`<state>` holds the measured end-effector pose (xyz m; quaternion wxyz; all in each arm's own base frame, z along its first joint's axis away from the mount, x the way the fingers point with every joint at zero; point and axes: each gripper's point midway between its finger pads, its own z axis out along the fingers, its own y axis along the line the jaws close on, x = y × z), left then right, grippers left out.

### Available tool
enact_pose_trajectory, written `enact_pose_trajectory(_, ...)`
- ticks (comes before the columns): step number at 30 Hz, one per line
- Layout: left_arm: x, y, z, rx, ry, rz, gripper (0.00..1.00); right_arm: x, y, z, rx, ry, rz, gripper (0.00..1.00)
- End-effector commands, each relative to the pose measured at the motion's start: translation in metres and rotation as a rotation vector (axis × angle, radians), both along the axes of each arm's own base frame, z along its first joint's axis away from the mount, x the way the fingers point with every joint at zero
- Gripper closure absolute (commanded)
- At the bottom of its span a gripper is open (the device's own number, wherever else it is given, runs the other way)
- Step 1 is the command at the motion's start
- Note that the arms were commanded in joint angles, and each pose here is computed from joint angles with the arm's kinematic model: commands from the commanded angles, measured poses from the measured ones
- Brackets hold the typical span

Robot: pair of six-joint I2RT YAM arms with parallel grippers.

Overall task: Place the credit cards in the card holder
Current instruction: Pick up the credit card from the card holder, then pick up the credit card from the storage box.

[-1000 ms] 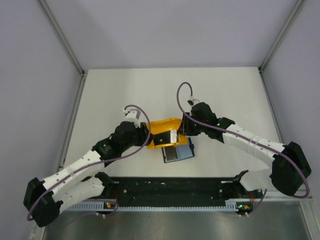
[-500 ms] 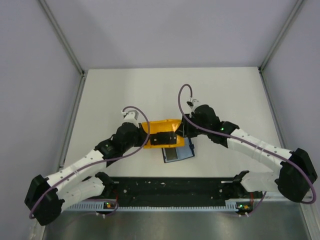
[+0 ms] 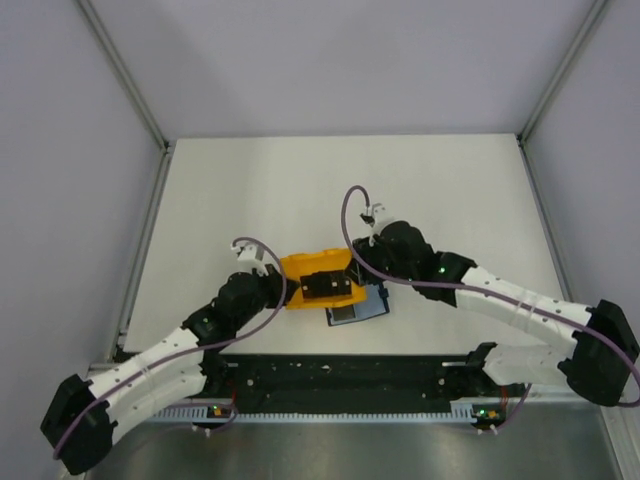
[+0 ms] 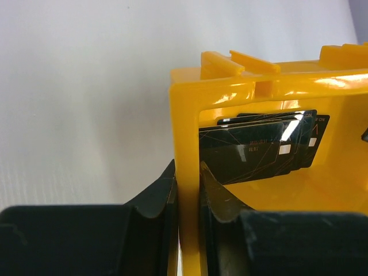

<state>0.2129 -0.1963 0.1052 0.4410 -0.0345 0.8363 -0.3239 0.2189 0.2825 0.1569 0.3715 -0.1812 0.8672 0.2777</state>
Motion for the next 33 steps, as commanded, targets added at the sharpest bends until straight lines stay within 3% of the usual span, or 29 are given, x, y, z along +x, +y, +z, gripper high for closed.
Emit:
enact_pose_trajectory(1,0.003,-0.005,0.034,-0.106,-0.180,-0.022,1.00,0.022,-0.016,0.042,0.030,-0.180,-0.087,0.52)
enact_pose_trajectory(7,0.006,0.011,0.031,-0.158,-0.292,0.050,1.00,0.022,-0.032,0.061,0.062,-0.255,-0.136,0.39)
enact_pose_trajectory(17,0.002,0.021,0.035,-0.278,-0.380,0.093,1.00,0.004,-0.041,0.094,0.163,-0.349,-0.081,0.38)
enact_pose_trajectory(21,0.009,0.027,0.036,-0.218,-0.396,0.126,1.00,-0.004,-0.036,0.095,0.150,-0.356,-0.019,0.38)
enact_pose_trajectory(26,0.026,0.046,0.032,-0.033,-0.326,0.241,1.00,-0.012,-0.018,0.102,0.106,-0.408,0.071,0.39)
enact_pose_trajectory(33,0.031,0.056,0.024,0.091,-0.248,0.285,1.00,-0.027,0.038,0.084,0.024,-0.408,0.259,0.40)
